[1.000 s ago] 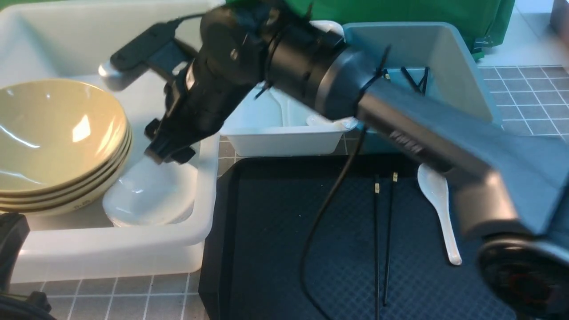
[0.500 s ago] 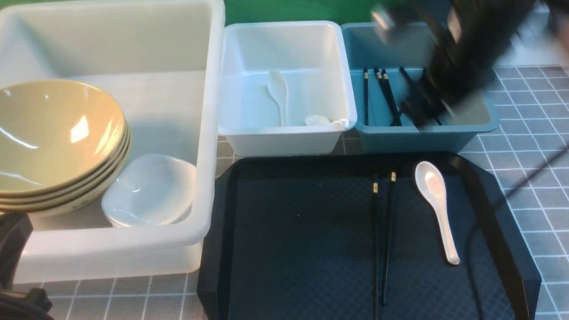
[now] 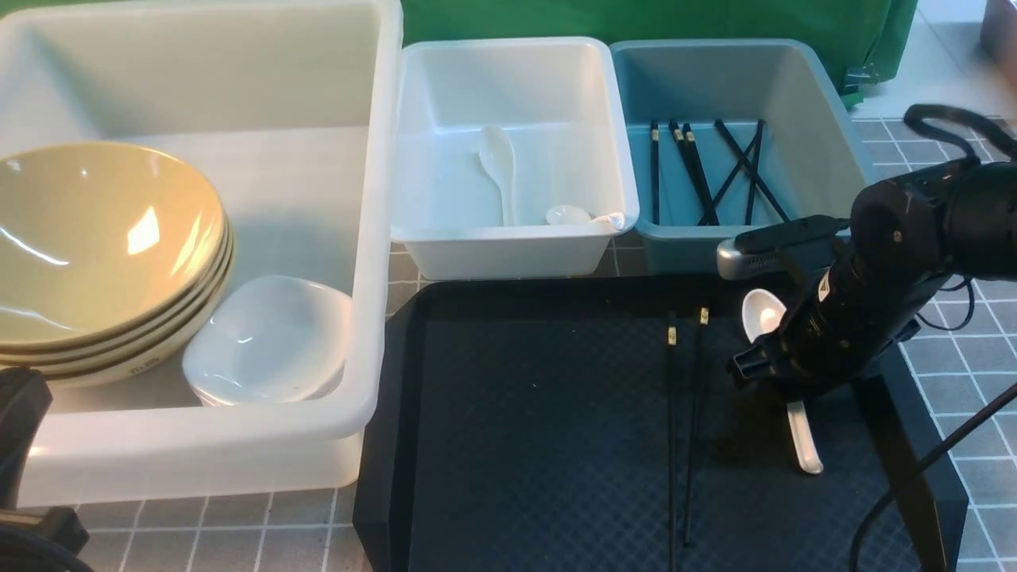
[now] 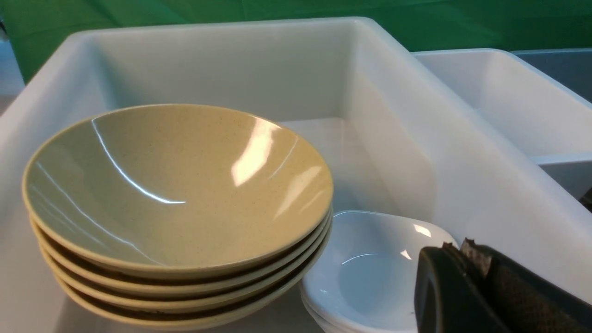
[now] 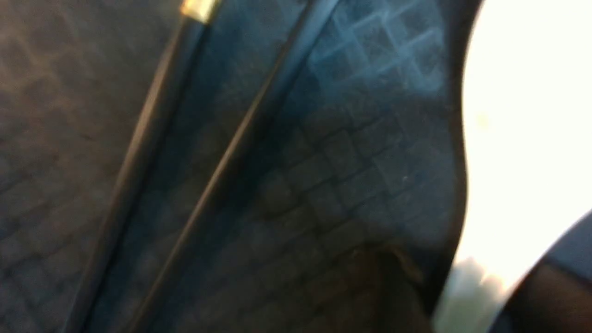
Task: On grey table put chopsticks spoon bowls plates into blue grey white boxes.
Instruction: 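Reach down and grasp the white spoon resting in the bowl with the right gripper, then place the white spoon into the bin of spoons with the right gripper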
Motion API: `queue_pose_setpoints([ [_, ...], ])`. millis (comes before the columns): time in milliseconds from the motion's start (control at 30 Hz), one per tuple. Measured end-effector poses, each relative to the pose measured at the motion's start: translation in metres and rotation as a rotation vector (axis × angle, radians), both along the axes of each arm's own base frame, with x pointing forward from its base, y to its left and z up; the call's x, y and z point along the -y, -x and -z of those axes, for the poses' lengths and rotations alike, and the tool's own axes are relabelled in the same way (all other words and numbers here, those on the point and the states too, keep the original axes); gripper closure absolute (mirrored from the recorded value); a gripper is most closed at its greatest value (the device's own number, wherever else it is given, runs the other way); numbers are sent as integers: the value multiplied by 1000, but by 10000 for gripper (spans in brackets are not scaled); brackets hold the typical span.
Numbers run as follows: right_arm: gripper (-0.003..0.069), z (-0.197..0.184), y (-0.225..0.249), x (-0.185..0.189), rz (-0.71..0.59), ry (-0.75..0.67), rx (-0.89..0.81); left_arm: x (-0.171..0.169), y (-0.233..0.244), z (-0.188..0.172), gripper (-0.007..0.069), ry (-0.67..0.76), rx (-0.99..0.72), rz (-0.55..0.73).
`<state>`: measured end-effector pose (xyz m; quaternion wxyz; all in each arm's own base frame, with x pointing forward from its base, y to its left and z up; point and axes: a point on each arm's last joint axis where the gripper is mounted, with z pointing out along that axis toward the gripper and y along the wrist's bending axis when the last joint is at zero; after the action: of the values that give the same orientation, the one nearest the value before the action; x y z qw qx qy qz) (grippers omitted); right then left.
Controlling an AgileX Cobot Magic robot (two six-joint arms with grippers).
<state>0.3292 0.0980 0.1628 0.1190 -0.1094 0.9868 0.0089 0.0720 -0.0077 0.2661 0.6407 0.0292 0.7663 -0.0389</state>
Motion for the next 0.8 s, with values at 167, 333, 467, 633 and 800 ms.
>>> queue_pose_setpoints([
  [167, 549, -6, 3, -2, -73, 16, 4, 0, 0, 0, 633, -3, 0, 0],
  [333, 558, -48, 23, -15, -163, 6, 71, 0, 0, 0, 633, -7, 1, 0],
  [467, 558, -100, 39, -34, -234, -74, 286, 0, 0, -1, 633, -4, 8, -1],
  [633, 558, -158, 23, -79, -321, -279, 765, 0, 0, -1, 633, -2, 7, -1],
  [800, 558, -173, -27, -124, -330, -422, 1075, 0, 0, -1, 633, -2, 7, -1],
])
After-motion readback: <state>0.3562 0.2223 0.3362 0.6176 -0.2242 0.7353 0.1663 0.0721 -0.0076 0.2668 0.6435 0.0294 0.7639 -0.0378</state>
